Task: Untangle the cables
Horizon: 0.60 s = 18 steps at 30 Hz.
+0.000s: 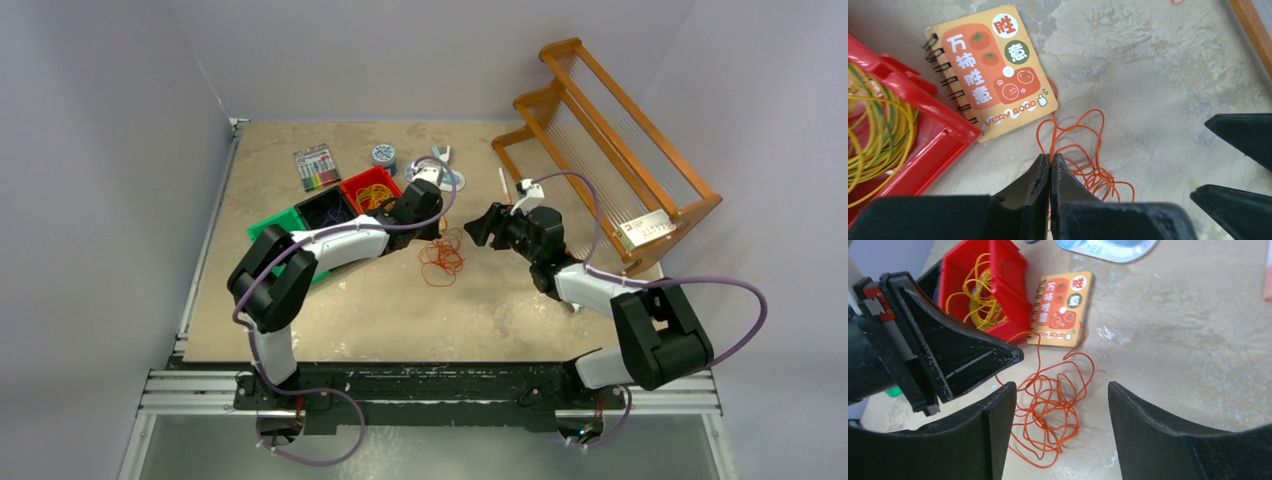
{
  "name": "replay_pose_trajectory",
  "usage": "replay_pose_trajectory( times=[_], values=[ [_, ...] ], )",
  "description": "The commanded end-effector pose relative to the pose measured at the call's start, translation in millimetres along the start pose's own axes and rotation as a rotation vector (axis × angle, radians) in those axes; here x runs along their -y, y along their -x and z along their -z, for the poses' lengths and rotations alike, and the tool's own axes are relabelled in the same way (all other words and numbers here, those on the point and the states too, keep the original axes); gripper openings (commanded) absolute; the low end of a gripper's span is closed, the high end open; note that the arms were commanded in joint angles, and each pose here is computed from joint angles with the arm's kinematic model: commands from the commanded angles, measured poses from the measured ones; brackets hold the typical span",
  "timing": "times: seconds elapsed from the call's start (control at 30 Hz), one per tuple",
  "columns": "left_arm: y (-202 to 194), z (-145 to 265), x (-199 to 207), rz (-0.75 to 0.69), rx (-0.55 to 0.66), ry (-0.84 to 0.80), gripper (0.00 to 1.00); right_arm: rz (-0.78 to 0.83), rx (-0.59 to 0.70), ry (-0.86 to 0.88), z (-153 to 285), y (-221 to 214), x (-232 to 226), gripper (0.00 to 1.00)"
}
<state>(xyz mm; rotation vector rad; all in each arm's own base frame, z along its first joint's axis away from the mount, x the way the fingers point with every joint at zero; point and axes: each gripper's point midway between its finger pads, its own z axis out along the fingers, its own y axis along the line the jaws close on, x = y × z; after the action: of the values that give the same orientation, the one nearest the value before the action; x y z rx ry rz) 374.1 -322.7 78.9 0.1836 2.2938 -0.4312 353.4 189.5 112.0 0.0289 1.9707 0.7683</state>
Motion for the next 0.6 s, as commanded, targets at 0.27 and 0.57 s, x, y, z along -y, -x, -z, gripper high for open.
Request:
replay_pose_trajectory(
  times=[0.27,0.57],
  values=[
    [102,98,22,-0.015,0.256,-0.085,0.00,0.119,0.131,0.303,-12,64,-77,0.77],
    [116,121,27,-0.025,0.286,-0.110,0.00,0.101,0.108,0.438,-32,57,-114,0.77]
  ],
)
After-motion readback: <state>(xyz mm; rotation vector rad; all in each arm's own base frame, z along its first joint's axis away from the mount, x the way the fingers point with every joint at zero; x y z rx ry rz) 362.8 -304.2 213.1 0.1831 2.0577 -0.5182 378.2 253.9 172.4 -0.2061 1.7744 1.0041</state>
